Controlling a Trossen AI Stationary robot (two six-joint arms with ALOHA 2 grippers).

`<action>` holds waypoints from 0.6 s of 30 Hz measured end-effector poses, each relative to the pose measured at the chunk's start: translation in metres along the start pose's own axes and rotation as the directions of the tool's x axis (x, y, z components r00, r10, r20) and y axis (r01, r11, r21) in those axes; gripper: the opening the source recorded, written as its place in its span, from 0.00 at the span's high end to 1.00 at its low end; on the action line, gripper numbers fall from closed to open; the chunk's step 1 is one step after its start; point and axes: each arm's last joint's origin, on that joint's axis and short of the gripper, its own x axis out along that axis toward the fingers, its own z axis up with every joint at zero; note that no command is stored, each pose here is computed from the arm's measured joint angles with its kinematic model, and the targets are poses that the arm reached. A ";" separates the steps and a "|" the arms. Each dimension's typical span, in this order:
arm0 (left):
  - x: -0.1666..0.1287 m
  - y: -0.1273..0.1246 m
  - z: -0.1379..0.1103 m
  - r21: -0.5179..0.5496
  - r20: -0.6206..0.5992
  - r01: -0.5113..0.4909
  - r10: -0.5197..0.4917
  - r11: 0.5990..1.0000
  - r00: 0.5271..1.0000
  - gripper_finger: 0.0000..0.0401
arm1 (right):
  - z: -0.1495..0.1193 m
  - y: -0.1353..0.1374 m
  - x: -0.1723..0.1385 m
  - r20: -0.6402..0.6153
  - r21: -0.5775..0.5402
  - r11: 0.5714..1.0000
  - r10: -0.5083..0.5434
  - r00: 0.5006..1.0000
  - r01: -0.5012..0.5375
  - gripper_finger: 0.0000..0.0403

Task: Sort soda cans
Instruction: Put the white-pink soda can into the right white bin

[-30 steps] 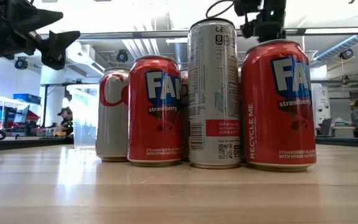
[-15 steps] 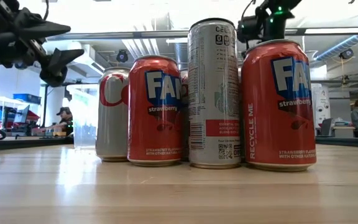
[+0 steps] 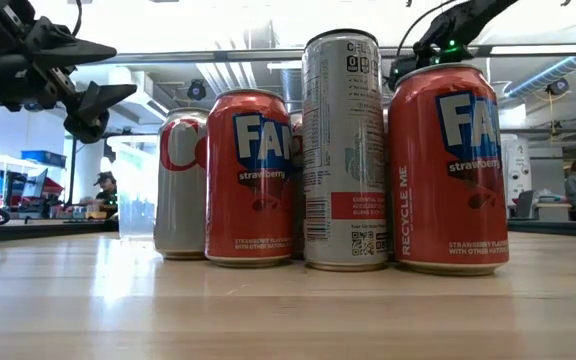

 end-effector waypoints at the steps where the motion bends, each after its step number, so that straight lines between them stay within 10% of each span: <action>1: 0.000 0.000 0.000 0.000 -0.002 -0.001 0.001 1.000 1.000 0.43 | -0.001 -0.002 0.002 -0.007 0.012 1.000 0.017 1.000 -0.017 0.36; 18: 0.002 0.002 -0.003 -0.003 -0.032 -0.016 0.016 1.000 0.999 0.43 | 0.000 -0.001 -0.043 0.010 0.045 0.999 -0.015 1.000 0.014 0.10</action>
